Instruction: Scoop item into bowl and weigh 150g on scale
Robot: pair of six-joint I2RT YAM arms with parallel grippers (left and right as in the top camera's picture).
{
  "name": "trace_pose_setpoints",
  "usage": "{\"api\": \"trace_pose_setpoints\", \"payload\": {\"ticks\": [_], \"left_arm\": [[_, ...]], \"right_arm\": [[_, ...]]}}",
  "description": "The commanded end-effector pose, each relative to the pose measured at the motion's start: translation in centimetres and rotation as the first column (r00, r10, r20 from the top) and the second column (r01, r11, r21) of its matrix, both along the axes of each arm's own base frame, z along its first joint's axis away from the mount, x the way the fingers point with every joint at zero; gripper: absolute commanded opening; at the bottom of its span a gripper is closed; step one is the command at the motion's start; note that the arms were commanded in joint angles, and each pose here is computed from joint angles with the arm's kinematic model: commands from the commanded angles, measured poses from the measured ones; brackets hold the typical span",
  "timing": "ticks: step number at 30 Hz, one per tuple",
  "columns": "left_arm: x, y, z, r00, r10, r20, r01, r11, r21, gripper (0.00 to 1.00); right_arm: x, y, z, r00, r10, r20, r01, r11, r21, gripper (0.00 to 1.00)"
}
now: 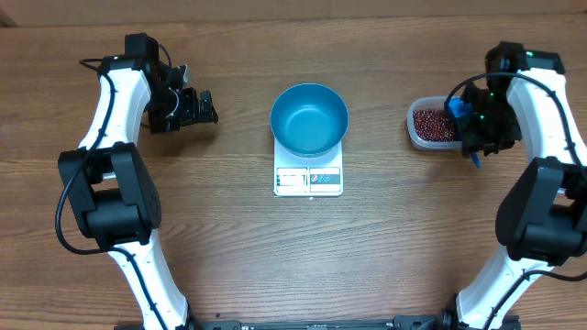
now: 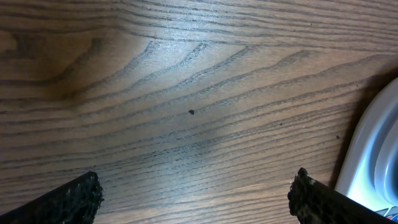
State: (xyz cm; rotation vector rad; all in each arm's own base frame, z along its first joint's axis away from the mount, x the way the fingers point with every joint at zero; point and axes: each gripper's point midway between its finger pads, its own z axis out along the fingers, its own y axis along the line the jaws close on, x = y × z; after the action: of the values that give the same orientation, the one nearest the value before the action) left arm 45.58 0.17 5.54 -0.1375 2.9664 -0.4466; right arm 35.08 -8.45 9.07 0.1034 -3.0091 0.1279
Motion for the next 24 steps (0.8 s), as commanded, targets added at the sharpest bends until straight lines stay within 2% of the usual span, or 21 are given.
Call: {"api": "trace_pose_setpoints", "payload": {"ticks": [1,4,8,9,11,19,24], "left_arm": [[0.2,-0.3,-0.2,1.000,-0.021,0.004,0.021,1.000,0.005,1.00],[0.2,-0.3,-0.2,1.000,-0.022,0.004,0.022,1.000,0.005,1.00],[0.2,-0.3,-0.2,1.000,-0.022,0.004,0.022,1.000,0.005,1.00],[0.2,-0.3,-0.2,1.000,-0.021,0.004,0.021,1.000,0.005,0.99],[0.2,-0.3,-0.2,1.000,-0.021,0.004,0.021,1.000,0.005,1.00],[0.2,-0.3,-0.2,1.000,-0.022,0.004,0.022,1.000,0.005,1.00],[0.2,-0.3,-0.2,1.000,-0.022,0.004,0.022,1.000,0.005,1.00]], "right_arm": [[0.0,0.4,-0.3,1.000,-0.018,0.004,0.018,0.999,0.036,0.36],[0.1,0.5,-0.4,1.000,-0.011,0.008,0.011,0.999,0.033,0.25],[-0.2,0.6,-0.9,1.000,-0.013,-0.003,0.013,0.999,0.036,0.24],[-0.6,0.7,-1.4,1.000,-0.013,-0.016,0.013,0.999,0.038,0.13],[-0.7,0.7,-1.5,1.000,-0.011,-0.019,0.012,0.999,0.038,0.04],[0.8,0.4,1.6,0.999,-0.009,0.031,0.008,1.000,0.022,0.04],[1.9,-0.2,4.6,0.997,0.023,0.074,-0.020,0.999,-0.051,0.04]]}}
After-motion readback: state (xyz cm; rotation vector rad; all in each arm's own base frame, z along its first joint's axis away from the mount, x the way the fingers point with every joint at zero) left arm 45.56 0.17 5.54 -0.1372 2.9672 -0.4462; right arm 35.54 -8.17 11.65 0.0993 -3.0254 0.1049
